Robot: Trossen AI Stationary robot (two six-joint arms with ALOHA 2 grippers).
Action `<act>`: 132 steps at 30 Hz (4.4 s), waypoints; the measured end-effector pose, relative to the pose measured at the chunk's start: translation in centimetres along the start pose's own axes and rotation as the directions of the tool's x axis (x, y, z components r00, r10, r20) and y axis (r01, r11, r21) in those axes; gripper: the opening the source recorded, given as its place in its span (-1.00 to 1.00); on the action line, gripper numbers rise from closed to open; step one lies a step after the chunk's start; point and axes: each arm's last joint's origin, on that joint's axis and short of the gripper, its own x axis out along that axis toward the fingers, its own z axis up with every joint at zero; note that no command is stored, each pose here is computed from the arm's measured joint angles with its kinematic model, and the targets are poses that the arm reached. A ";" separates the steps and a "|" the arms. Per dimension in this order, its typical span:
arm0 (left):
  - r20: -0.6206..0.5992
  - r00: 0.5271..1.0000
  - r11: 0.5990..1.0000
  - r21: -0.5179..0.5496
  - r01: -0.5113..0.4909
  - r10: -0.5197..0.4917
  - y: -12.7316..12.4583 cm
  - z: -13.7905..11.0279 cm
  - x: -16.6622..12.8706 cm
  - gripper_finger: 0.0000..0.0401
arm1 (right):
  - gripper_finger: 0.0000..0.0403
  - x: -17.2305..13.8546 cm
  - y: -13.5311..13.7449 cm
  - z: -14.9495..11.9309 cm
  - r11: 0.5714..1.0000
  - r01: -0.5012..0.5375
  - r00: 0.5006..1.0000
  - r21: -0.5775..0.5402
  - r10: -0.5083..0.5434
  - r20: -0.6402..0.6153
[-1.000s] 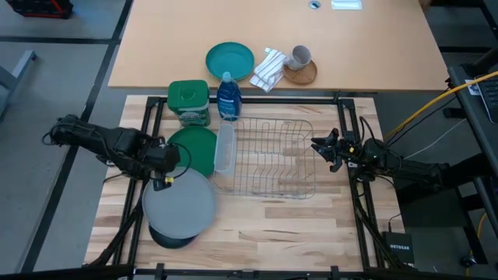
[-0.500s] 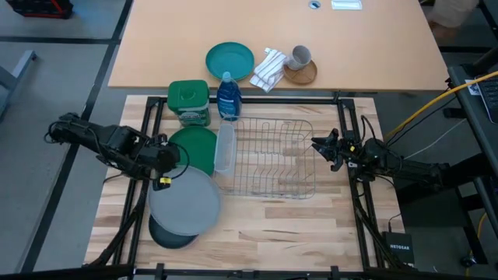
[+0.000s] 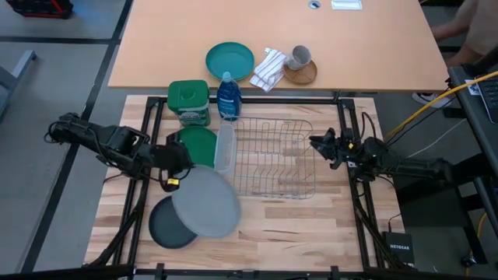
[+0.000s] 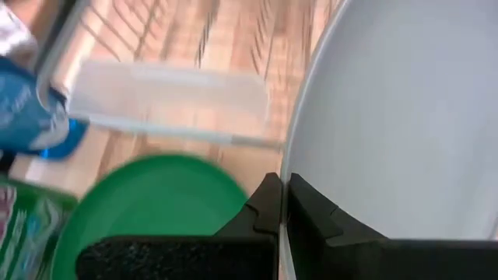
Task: Sort dishes
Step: Put the gray plate into the dish rack
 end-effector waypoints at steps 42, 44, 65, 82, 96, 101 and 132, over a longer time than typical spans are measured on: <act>0.723 0.682 0.735 0.403 -0.546 0.111 4.0 11.7 7.2 -1.00 | -0.27 2.3 2.7 3.1 0.918 -0.275 0.953 -0.287 0.300 0.046; 0.733 0.676 0.707 0.442 -0.552 0.070 4.6 12.0 8.3 -1.00 | -0.27 2.3 2.7 3.1 0.903 -0.281 0.950 -0.325 0.310 0.040; 0.849 0.435 0.519 0.528 -0.672 -0.301 11.5 13.1 15.6 -1.00 | -0.27 2.3 2.2 3.6 0.781 0.020 0.978 -0.625 0.113 0.173; 0.804 0.470 0.432 0.593 -0.680 -0.363 12.6 15.3 21.3 -1.00 | -0.27 2.1 2.5 4.2 0.781 0.022 0.961 -0.624 0.156 0.229; 0.748 0.545 0.357 0.662 -0.659 -0.380 12.6 14.9 23.0 -1.00 | -0.27 2.2 2.5 4.1 0.782 0.002 0.962 -0.623 0.169 0.215; 0.719 0.581 0.343 0.694 -0.633 -0.381 12.6 14.6 23.4 -1.00 | -0.27 2.2 2.5 4.1 0.782 -0.007 0.962 -0.624 0.176 0.210; 0.661 0.644 0.489 0.738 -0.464 -0.386 12.2 14.0 24.1 -0.57 | -0.27 2.4 2.2 3.4 0.832 -0.039 0.981 -0.553 0.138 0.138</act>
